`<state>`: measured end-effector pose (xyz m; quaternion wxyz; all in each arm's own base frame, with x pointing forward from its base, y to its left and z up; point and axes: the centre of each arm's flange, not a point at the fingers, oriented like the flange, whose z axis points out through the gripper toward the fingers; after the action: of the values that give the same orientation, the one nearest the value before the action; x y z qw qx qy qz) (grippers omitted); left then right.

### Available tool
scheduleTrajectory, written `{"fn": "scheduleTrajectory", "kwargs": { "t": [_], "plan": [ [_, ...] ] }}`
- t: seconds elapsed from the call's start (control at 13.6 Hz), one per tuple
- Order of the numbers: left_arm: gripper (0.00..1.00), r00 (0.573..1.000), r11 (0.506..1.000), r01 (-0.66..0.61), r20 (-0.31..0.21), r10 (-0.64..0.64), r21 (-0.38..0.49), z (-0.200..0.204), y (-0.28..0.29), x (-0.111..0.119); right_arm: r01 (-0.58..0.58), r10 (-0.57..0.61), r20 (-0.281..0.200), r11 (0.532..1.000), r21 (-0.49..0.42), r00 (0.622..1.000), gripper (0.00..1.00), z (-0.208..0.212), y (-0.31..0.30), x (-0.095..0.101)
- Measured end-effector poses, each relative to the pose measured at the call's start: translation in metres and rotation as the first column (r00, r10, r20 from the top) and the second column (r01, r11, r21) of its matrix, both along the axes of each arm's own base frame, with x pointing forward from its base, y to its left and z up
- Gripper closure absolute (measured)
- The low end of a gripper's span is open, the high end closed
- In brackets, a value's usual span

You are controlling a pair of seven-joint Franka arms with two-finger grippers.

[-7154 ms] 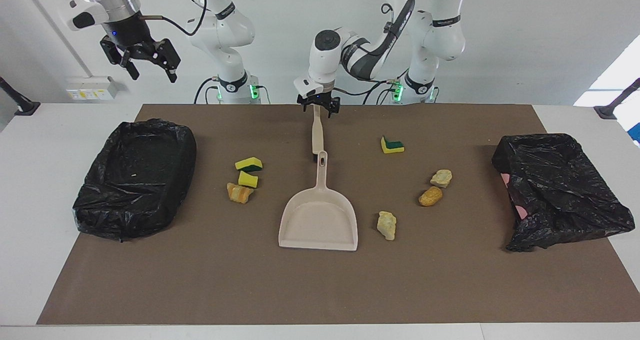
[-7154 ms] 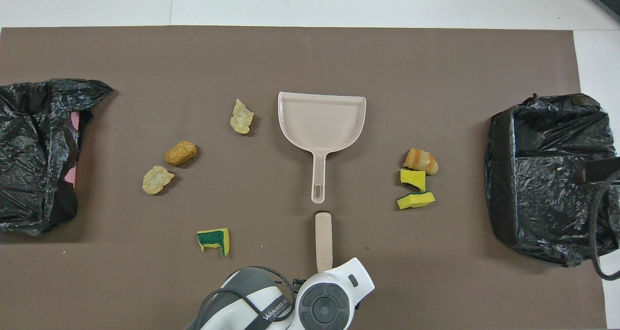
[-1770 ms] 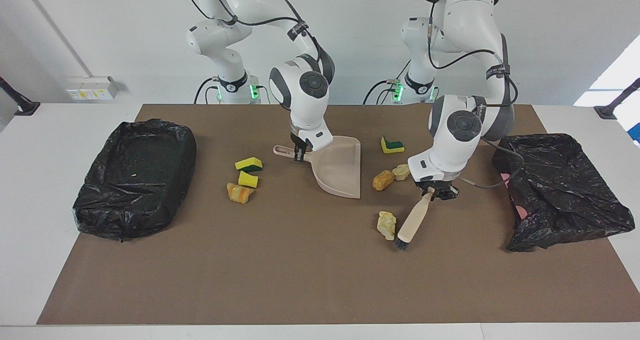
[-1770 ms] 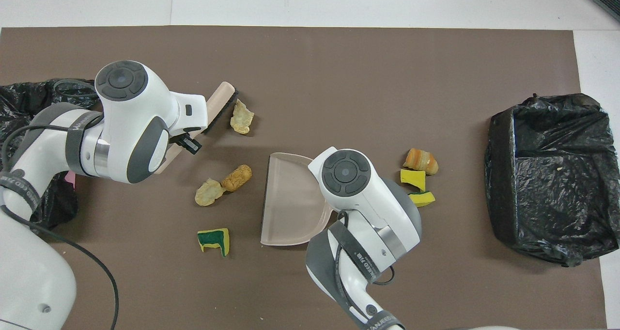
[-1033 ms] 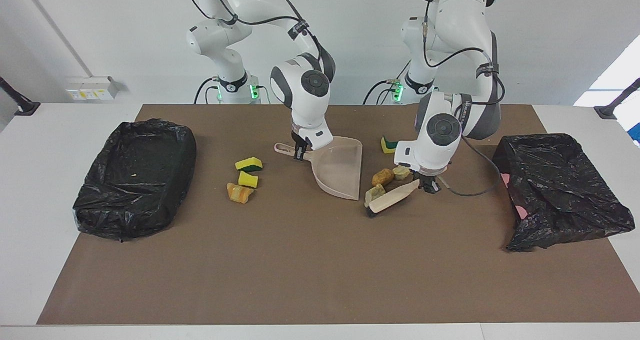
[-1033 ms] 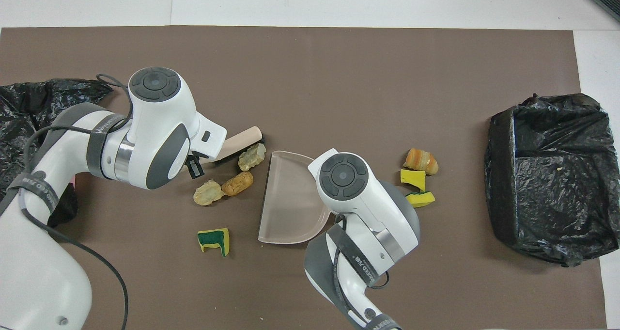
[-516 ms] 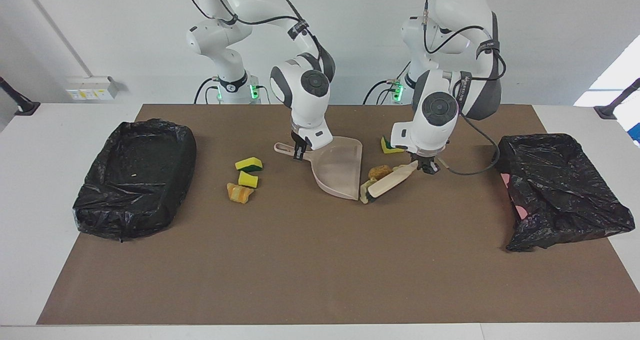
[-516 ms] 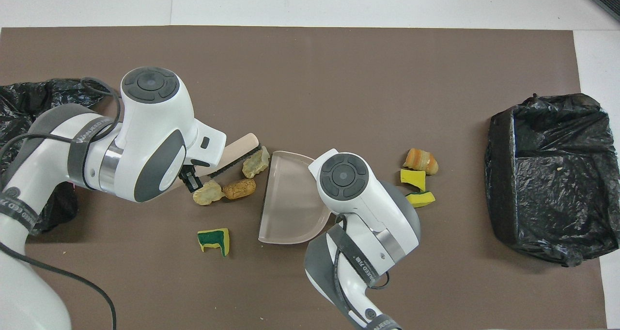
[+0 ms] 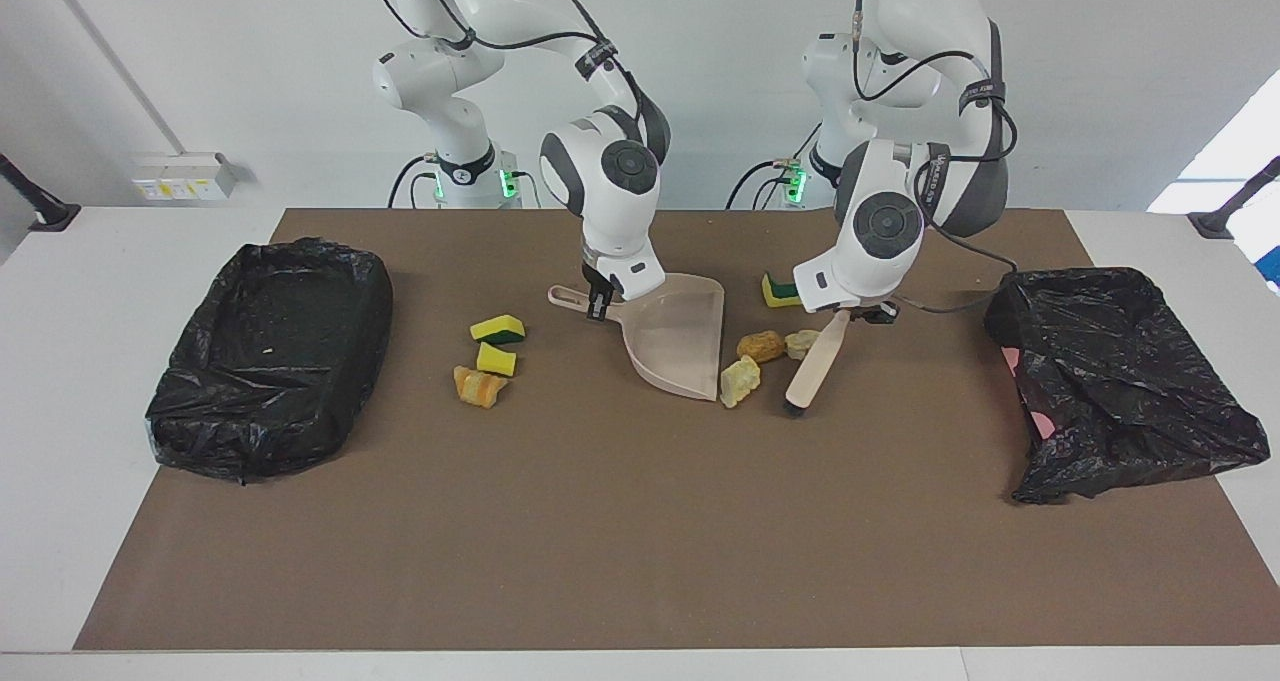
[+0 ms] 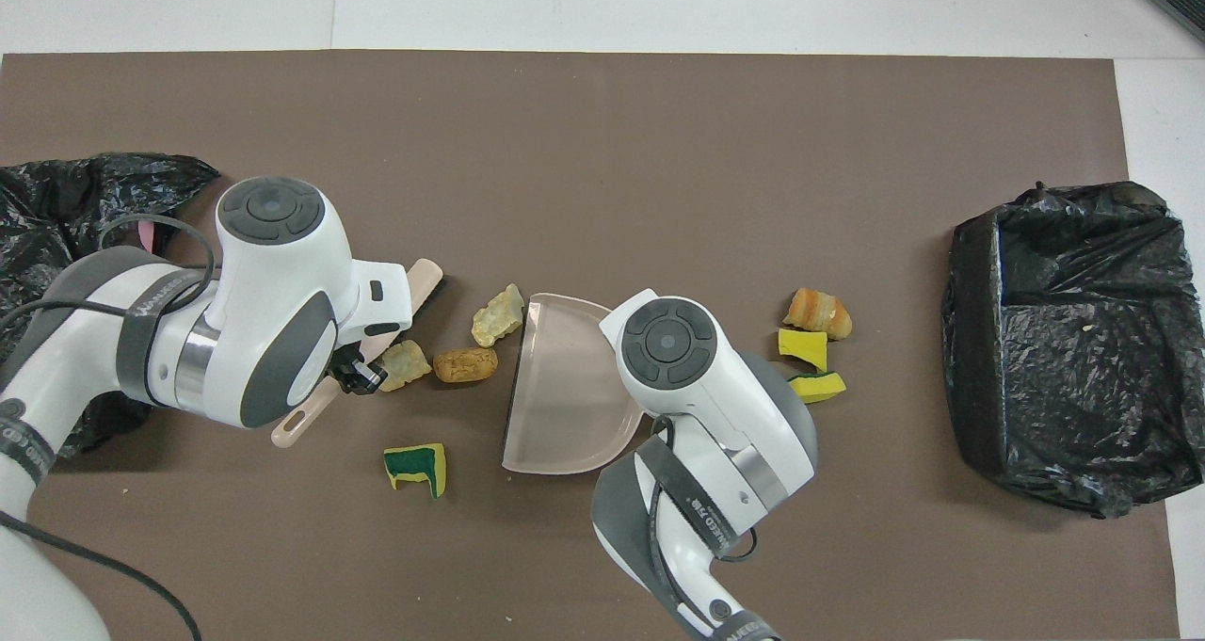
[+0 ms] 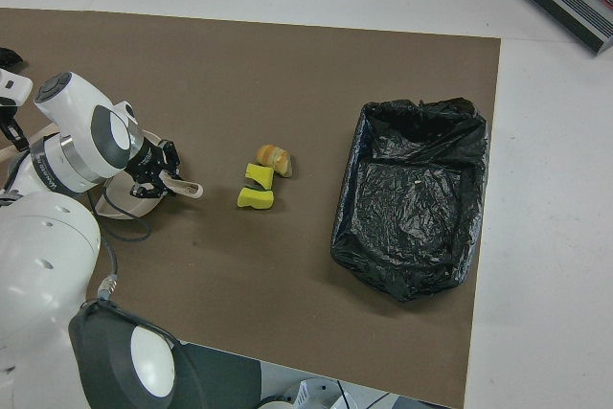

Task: Sweep and dump trash in bin
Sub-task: 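Sweep the bread chunks into the dustpan with the left gripper's brush, then sweep the sponge and bread into the dustpan with the left gripper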

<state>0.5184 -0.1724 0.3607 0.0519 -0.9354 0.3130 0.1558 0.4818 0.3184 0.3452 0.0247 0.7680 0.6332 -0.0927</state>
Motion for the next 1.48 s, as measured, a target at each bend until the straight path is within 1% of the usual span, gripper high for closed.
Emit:
{"fn": "scheduleTrajectory", "kwargs": {
  "t": [0.07, 0.15, 0.3, 0.37, 0.52, 0.66, 0.81, 0.89, 0.96, 1.11, 1.33, 1.48],
  "plan": [
    [0.74, 1.0, 1.0, 0.001, 0.027, -0.001, -0.014, -0.007, 0.004, -0.006, 0.0, 0.0, 0.0, 1.0, 0.0, 1.0, 0.69, 0.0, 0.0, 0.0],
    [0.74, 0.999, 1.0, 0.009, 0.04, -0.008, -0.023, -0.012, 0.005, -0.014, 0.0, 0.0, 0.0, 1.0, 0.0, 1.0, 0.69, 0.0, 0.0, 0.0],
    [0.74, 0.998, 0.998, 0.056, 0.045, -0.054, -0.035, -0.01, -0.005, -0.027, 0.0, 0.0, 0.0, 1.0, 0.0, 1.0, 0.69, 0.0, 0.0, 0.0],
    [0.74, 0.995, 0.995, 0.095, 0.044, -0.094, -0.041, -0.009, -0.02, -0.036, 0.0, 0.0, 0.0, 1.0, 0.0, 1.0, 0.69, 0.0, 0.0, 0.0],
    [0.74, 0.985, 0.983, 0.171, 0.033, -0.169, -0.072, -0.007, -0.059, -0.059, 0.0, 0.0, -0.001, 1.0, 0.0, 1.0, 0.69, 0.0, 0.0, 0.0],
    [0.74, 0.969, 0.962, 0.245, 0.014, -0.245, -0.122, -0.005, -0.099, -0.086, 0.0, 0.0, -0.001, 1.0, -0.003, 1.0, 0.69, 0.0, -0.001, 0.0],
    [0.74, 0.959, 0.949, 0.281, -0.006, -0.285, -0.144, -0.001, -0.125, -0.108, -0.001, 0.001, -0.001, 1.0, -0.003, 1.0, 0.69, 0.0, -0.001, 0.0],
    [0.74, 0.958, 0.949, 0.282, -0.009, -0.286, -0.144, 0.0, -0.131, -0.113, -0.001, 0.001, -0.001, 1.0, -0.003, 1.0, 0.69, 0.0, -0.001, 0.0],
    [0.74, 0.962, 0.953, 0.268, -0.007, -0.272, -0.141, 0.002, -0.13, -0.114, -0.001, 0.001, -0.001, 1.0, -0.003, 1.0, 0.69, 0.0, -0.001, 0.0],
    [0.74, 0.979, 0.972, 0.198, -0.014, -0.201, -0.127, 0.007, -0.117, -0.106, -0.001, 0.001, -0.001, 1.0, -0.003, 1.0, 0.69, 0.0, -0.001, 0.0],
    [0.74, 1.0, 0.996, 0.02, -0.018, -0.022, -0.092, 0.027, -0.086, -0.091, -0.001, 0.001, -0.001, 1.0, -0.003, 1.0, 0.69, 0.0, -0.001, 0.0],
    [0.74, 0.995, 0.993, -0.102, -0.029, 0.101, -0.058, 0.045, -0.056, -0.084, -0.001, 0.001, -0.001, 1.0, -0.003, 1.0, 0.69, 0.0, -0.001, 0.0]
  ]
}}
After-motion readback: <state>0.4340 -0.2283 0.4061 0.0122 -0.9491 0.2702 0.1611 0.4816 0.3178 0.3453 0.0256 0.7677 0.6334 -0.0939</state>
